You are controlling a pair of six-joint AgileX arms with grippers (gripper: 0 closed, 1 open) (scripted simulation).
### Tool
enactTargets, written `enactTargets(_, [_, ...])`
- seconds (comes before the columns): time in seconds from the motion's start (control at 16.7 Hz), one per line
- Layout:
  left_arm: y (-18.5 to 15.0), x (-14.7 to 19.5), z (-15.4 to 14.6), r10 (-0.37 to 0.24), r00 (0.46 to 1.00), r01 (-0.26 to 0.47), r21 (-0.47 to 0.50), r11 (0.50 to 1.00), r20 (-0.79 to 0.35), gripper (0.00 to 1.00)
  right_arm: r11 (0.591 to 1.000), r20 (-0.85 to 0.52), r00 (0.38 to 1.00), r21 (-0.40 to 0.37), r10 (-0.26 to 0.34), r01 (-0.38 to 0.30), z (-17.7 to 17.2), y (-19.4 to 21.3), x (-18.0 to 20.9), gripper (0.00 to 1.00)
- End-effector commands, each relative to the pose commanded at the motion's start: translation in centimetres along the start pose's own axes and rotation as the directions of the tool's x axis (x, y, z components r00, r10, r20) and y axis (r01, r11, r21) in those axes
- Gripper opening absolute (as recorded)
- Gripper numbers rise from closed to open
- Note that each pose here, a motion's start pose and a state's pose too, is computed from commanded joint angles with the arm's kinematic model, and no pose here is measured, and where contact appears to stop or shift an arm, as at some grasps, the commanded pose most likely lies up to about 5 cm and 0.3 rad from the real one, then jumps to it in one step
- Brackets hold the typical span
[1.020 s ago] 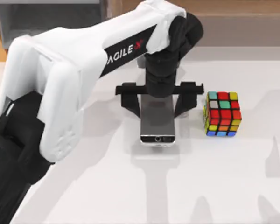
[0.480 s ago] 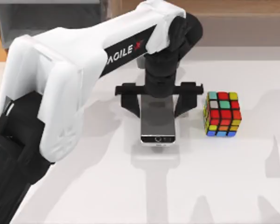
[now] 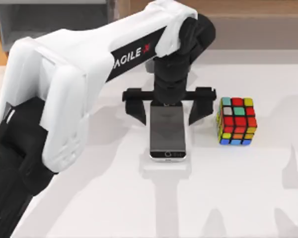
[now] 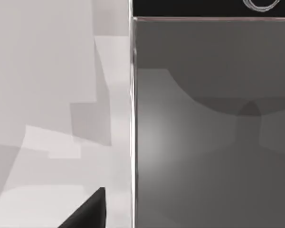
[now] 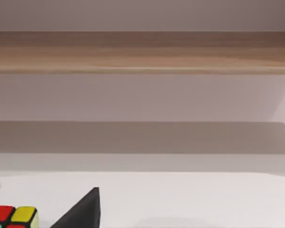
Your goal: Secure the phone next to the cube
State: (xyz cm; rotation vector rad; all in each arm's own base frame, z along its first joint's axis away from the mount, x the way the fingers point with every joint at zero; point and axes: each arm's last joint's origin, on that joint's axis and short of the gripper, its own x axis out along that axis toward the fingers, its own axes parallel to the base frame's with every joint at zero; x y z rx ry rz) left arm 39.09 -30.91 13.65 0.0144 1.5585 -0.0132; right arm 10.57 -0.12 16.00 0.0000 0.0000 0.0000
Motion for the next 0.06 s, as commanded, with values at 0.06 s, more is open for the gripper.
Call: enactTargets(0.06, [0.00,0.00,0.00,0.000,1.000,0.000,0.000,1.000,0.000,1.00,1.000,0.000,1.000,0.000,0.000,0.000,0.00,0.00,0.00,1.00])
